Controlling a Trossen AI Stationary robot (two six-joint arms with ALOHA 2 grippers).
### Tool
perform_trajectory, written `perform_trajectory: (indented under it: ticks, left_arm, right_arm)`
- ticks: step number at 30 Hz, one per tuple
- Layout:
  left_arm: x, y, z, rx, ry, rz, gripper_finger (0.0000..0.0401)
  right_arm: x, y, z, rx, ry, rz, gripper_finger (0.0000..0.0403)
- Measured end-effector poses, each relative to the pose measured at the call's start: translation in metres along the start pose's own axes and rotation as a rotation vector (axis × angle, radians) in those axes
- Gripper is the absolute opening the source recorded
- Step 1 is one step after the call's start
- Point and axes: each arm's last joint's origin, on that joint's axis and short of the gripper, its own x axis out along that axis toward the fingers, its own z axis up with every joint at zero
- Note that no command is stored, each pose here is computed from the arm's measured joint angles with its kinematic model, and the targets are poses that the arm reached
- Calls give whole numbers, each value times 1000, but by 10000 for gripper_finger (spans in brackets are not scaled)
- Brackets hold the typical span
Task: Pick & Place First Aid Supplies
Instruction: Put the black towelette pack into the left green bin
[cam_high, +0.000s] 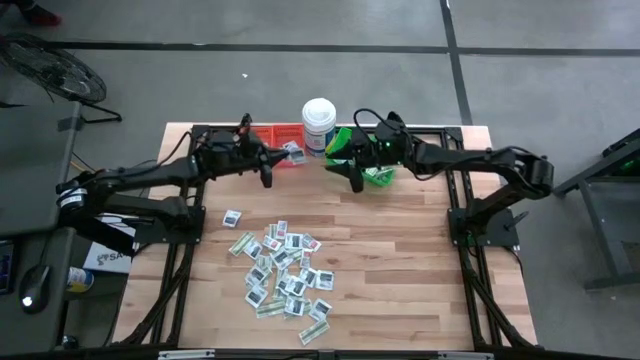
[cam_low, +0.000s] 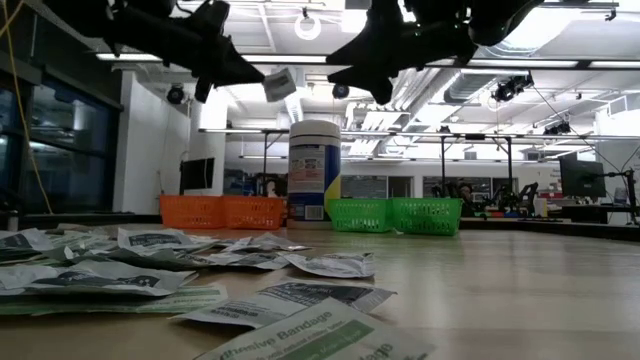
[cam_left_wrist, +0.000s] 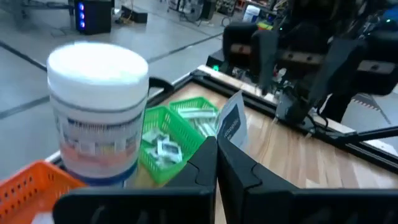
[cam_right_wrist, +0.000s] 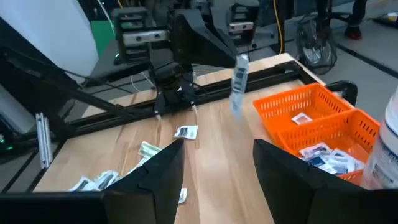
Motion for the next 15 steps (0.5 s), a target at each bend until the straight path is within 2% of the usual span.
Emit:
perform_trajectory:
  ticks: [4,9,15]
  left_arm:
    - [0,-1,6,21,16,5,0]
    - [0,-3,14,51,-10,-3,0]
    - [-1,-5,18,68,-22,-12,0]
  right_arm:
    - [2,-2,5,-3,-8,-2,185]
    - [9,-5,27,-28,-38,23,185]
    - [31,-12,35,-40,41,16,185]
